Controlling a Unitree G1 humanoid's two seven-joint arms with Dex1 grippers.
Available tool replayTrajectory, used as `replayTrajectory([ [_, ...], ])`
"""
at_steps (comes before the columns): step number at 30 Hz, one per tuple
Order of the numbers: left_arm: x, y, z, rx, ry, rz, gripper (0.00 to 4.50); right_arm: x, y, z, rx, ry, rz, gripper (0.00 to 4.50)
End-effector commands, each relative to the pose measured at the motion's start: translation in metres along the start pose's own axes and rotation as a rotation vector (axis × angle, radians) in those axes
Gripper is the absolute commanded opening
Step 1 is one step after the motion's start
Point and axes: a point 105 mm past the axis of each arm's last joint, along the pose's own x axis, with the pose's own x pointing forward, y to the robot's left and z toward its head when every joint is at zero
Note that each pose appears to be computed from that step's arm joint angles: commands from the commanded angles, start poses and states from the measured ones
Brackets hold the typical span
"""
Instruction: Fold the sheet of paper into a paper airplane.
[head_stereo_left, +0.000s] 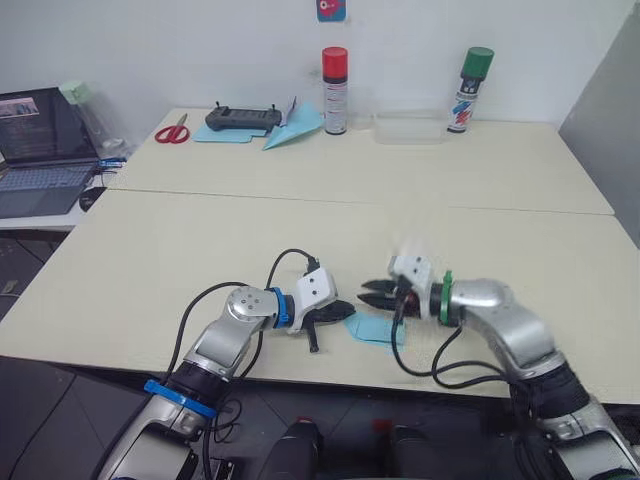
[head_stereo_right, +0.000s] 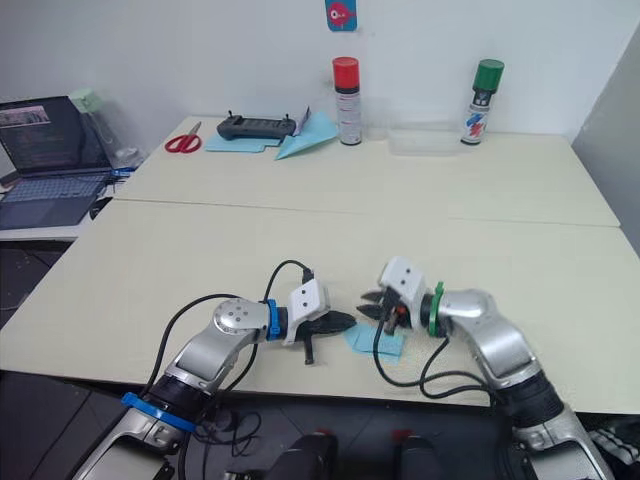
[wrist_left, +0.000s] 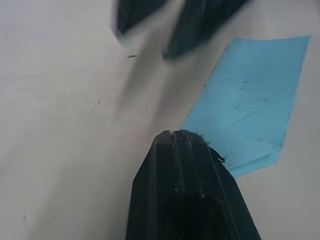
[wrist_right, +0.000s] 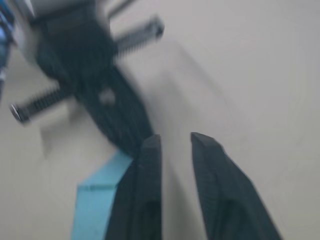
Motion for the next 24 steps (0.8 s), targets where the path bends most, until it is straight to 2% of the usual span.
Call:
replayTrajectory([
  [1, 0.008, -0.011, -0.028, -0.047, 0.102, -0.033, 0.0, 0.003, 0.003, 0.008, -0.052, -0.015, -0.007, 0.04],
  [9, 0.009, -0.012, -0.028, -0.058, 0.106, -0.041, 0.0, -0.006, 0.007, -0.023, -0.06, 0.107, -0.007, 0.04],
  [12, 0.009, -0.013, -0.029, -0.063, 0.109, -0.048, 0.0, -0.02, 0.001, -0.041, -0.044, 0.175, -0.053, 0.04],
  [19, 0.008, -0.014, -0.032, -0.061, 0.116, -0.05, 0.0, -0.053, 0.015, -0.063, 0.032, 0.238, -0.066, 0.04],
  [24, 0.007, -0.016, -0.033, -0.063, 0.12, -0.055, 0.0, -0.08, 0.013, -0.076, 0.035, 0.296, -0.112, 0.04],
])
